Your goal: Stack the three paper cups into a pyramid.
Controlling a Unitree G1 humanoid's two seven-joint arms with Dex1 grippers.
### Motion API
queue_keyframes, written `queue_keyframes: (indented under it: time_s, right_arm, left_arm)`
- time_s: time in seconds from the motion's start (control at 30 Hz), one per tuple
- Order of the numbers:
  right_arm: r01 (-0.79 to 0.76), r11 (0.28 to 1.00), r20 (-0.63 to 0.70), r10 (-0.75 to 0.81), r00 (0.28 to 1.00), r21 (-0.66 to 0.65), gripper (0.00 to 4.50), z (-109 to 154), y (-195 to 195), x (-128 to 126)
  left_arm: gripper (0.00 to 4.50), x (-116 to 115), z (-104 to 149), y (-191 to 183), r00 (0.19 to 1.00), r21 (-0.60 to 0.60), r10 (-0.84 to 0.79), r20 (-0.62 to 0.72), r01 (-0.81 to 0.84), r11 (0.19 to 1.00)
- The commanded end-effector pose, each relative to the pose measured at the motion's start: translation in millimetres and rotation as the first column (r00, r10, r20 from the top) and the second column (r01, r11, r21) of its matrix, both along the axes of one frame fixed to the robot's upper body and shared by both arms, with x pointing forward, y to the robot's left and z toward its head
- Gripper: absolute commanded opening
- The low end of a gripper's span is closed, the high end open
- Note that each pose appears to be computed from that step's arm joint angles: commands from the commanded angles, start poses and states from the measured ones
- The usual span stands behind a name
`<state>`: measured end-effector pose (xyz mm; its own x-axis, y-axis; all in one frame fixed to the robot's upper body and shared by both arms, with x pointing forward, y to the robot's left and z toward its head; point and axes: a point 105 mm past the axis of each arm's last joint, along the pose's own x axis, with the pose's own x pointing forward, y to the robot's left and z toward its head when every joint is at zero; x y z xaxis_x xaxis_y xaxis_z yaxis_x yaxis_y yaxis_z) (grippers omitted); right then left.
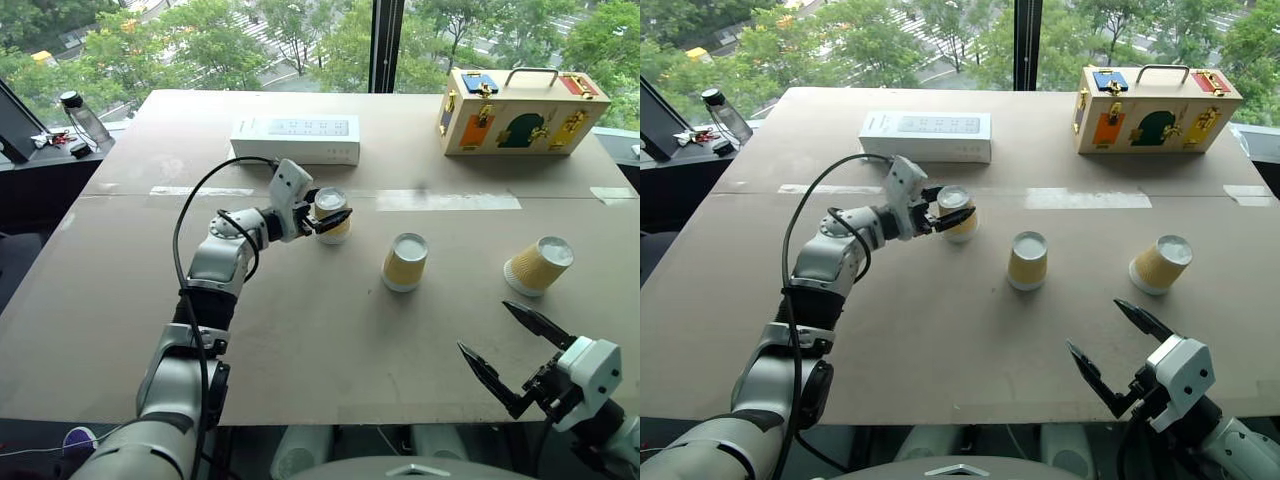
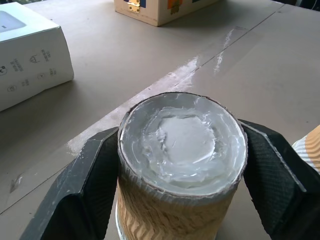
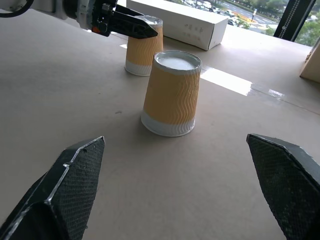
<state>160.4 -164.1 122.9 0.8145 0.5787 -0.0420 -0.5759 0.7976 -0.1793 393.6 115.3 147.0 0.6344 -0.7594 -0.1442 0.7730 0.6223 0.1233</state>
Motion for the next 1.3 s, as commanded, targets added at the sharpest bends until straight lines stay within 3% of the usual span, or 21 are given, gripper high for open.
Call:
queue_keyframes:
  time_s: [0.03,0.13,0.2,0.3,0.4,0.63,0.93,1.2,1.27,1.3]
  right_arm:
    - [-0.013,1.000,0.059,0.013,0.998,-0.006,4.50,13,4,-1]
    - [-0.014,1.000,0.059,0.015,0.998,-0.008,4.50,13,3,-1]
    - [-0.017,1.000,0.057,0.017,0.998,-0.007,4.50,12,3,0]
    - [-0.024,1.000,0.054,0.024,0.998,-0.006,4.50,11,3,1]
    - [-0.027,1.000,0.055,0.027,0.998,-0.007,4.50,11,3,2]
    - [-0.032,0.999,0.057,0.032,0.998,-0.009,4.50,10,4,3]
    - [-0.021,1.000,0.056,0.022,0.998,-0.007,4.50,10,5,0]
    - [-0.013,1.000,0.057,0.013,0.998,-0.005,4.50,10,7,-1]
    - [-0.013,1.000,0.060,0.013,0.998,-0.006,4.50,11,7,0]
    - [-0.013,1.000,0.061,0.013,0.998,-0.006,4.50,11,7,0]
  left_arm:
    - [2.19,1,8,2,0.999,0.018,-0.019,0.051,0.018,1.000]
    - [2.19,-6,20,2,0.995,-0.048,-0.064,0.072,0.067,0.997]
    - [2.19,-24,26,-4,0.980,-0.074,-0.185,0.071,0.190,0.979]
    - [2.19,-55,24,-14,0.936,-0.076,-0.351,0.031,0.353,0.933]
    - [2.19,-66,21,-17,0.919,-0.070,-0.393,0.017,0.393,0.917]
    - [2.19,-76,3,-34,0.909,-0.034,-0.416,0.018,0.416,0.909]
    - [2.19,-67,-13,-37,0.916,0.053,-0.399,0.026,0.398,0.916]
    - [2.19,-70,-16,-41,0.908,0.017,-0.419,0.020,0.419,0.908]
    - [3.23,-73,-15,-42,0.900,-0.005,-0.436,0.013,0.436,0.900]
    - [3.53,-73,-15,-42,0.899,-0.010,-0.438,0.011,0.438,0.899]
